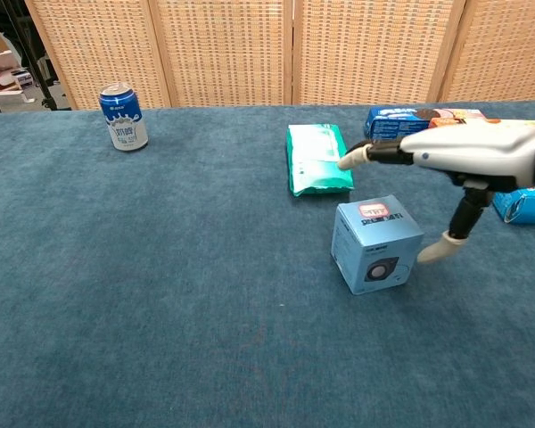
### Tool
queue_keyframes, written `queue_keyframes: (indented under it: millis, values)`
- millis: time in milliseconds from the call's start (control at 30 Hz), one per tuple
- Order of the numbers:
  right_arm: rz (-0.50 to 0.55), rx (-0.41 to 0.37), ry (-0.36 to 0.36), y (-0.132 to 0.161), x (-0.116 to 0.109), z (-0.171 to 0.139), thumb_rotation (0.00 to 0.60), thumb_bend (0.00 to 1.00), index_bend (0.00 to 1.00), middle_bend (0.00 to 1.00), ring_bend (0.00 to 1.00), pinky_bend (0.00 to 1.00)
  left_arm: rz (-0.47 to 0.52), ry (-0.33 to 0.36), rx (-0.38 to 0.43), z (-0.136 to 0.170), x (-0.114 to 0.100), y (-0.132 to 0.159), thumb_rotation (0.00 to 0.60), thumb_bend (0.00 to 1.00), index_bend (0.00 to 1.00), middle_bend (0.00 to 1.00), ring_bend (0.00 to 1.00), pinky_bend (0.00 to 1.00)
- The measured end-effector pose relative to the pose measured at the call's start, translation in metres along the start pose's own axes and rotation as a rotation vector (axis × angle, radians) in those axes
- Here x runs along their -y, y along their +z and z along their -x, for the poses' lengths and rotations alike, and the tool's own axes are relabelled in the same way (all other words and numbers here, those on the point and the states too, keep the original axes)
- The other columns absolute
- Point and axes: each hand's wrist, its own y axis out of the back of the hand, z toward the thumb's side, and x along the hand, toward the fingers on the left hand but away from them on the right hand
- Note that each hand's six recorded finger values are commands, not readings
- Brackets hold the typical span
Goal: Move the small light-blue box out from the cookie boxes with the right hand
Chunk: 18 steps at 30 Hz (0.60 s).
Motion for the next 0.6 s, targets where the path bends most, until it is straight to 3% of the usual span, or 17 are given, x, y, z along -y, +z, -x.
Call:
queue_keyframes:
  millis: [233, 433, 600]
  values:
    - [-0.045, -0.049, -0.039, 0.006, 0.001, -0.015, 0.6, 0.0, 0.0, 0.0, 0.0, 0.01, 0.004, 0.005, 0.0, 0.001, -0.002, 0.0, 0.6, 0.0, 0.0, 0.0, 0.0, 0.0]
    - [-0.05, -0.064, -0.027, 0.007, 0.019, -0.004, 0.6, 0.0, 0.02, 0.0, 0.0, 0.08, 0.007, 0.007, -0.005, 0.001, -0.002, -0.002, 0.6, 0.0, 0.0, 0.0, 0.0, 0.0]
    - [-0.058, -0.056, -0.027, 0.004, 0.03, 0.011, 0.6, 0.0, 0.08, 0.09, 0.05, 0.15, 0.01, 0.008, -0.013, 0.0, -0.003, -0.004, 0.6, 0.0, 0.0, 0.0, 0.0, 0.0]
